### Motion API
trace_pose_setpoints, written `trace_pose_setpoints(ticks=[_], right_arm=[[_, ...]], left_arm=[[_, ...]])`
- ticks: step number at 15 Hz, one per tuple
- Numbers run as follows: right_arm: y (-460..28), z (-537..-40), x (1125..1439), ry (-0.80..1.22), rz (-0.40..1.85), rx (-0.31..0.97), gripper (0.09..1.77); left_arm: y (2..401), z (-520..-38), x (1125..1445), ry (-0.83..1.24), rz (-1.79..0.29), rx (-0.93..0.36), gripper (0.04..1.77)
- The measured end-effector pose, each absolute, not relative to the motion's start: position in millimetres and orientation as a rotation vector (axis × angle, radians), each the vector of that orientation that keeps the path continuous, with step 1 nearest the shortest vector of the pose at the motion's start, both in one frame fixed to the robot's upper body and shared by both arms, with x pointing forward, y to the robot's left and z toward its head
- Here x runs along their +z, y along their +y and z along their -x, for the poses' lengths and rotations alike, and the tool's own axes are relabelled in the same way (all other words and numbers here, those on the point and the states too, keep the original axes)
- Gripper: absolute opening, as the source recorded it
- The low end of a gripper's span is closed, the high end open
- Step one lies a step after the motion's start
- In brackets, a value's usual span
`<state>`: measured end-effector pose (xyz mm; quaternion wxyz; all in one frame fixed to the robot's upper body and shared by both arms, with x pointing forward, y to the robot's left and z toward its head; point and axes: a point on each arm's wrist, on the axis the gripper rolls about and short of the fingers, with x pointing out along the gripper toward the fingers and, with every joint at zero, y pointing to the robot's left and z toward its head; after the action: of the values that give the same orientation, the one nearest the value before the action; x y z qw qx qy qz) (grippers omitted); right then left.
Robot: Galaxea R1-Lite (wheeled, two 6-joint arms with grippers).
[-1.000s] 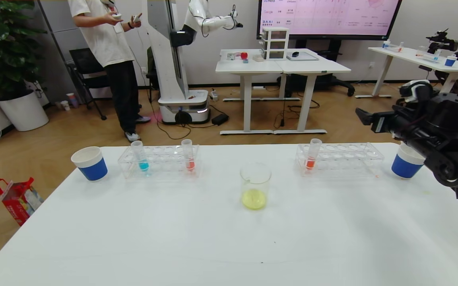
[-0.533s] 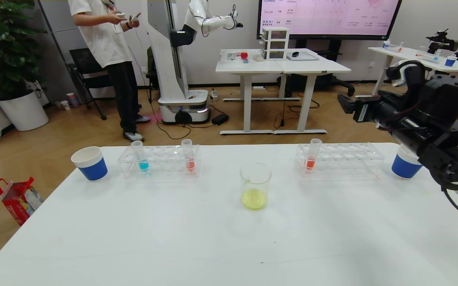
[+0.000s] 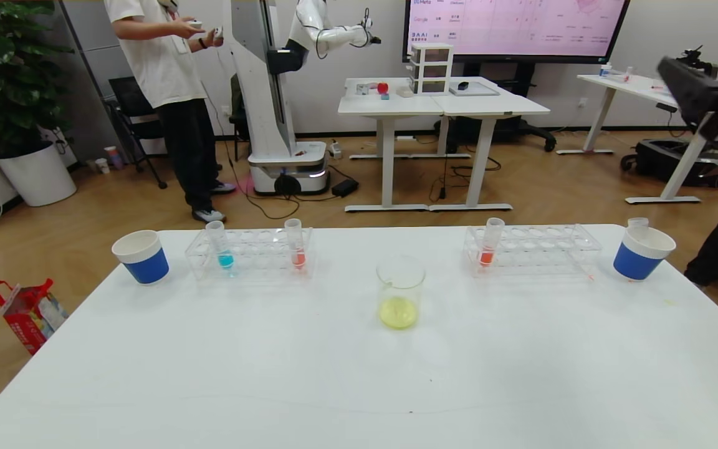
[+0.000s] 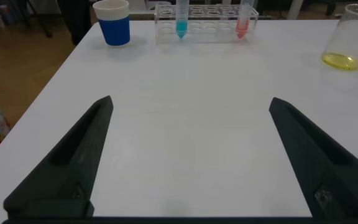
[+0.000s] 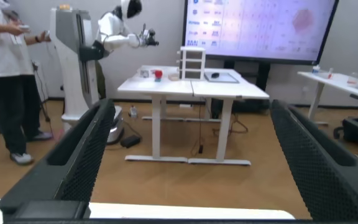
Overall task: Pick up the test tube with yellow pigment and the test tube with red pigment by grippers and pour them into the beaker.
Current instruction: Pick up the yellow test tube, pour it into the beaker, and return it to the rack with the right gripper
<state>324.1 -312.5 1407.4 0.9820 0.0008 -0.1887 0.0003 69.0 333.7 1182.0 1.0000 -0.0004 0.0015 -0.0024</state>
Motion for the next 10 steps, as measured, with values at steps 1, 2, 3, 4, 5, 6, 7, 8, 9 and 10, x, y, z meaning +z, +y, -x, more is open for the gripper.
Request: trace_pose_setpoints(ticks=[1,2,3,4,5,6,7,8,9,10], right_arm=[[-316.7,-302.1,1412.8,-0.414,-0.003,-0.012,1.74],[-321.3,-278.6,1416.2,-0.449,-0.002,-0.027,1.74],[-325.3,-258.7,1417.2,-0.477,0.003,-0.041,1.74],[-329.6,-234.4,1415.7,-0.510,0.014,-0.059,1.74],[-332.3,-214.2,1411.3,-0.532,0.028,-0.074,1.74],[-334.1,-196.3,1405.5,-0.551,0.041,-0.085,1.74],[-335.5,-177.3,1396.5,-0.566,0.062,-0.095,1.74],[-336.4,-159.9,1387.4,-0.585,0.078,-0.105,1.74],[-337.1,-146.2,1379.3,-0.600,0.088,-0.112,1.74],[-337.8,-131.4,1369.9,-0.618,0.097,-0.122,1.74]], left_arm=[[333.7,-69.0,1182.0,0.003,0.001,-0.005,1.75],[333.7,-69.0,1182.0,0.003,0.001,-0.005,1.75],[333.7,-69.0,1182.0,0.003,0.000,-0.005,1.75],[333.7,-69.0,1182.0,0.003,0.001,-0.005,1.75],[333.7,-69.0,1182.0,0.003,0.001,-0.005,1.75],[333.7,-69.0,1182.0,0.003,0.001,-0.004,1.75],[333.7,-69.0,1182.0,0.003,0.001,-0.005,1.75],[333.7,-69.0,1182.0,0.003,0.000,-0.005,1.75],[333.7,-69.0,1182.0,0.003,0.001,-0.005,1.75],[333.7,-69.0,1182.0,0.003,0.001,-0.005,1.75]])
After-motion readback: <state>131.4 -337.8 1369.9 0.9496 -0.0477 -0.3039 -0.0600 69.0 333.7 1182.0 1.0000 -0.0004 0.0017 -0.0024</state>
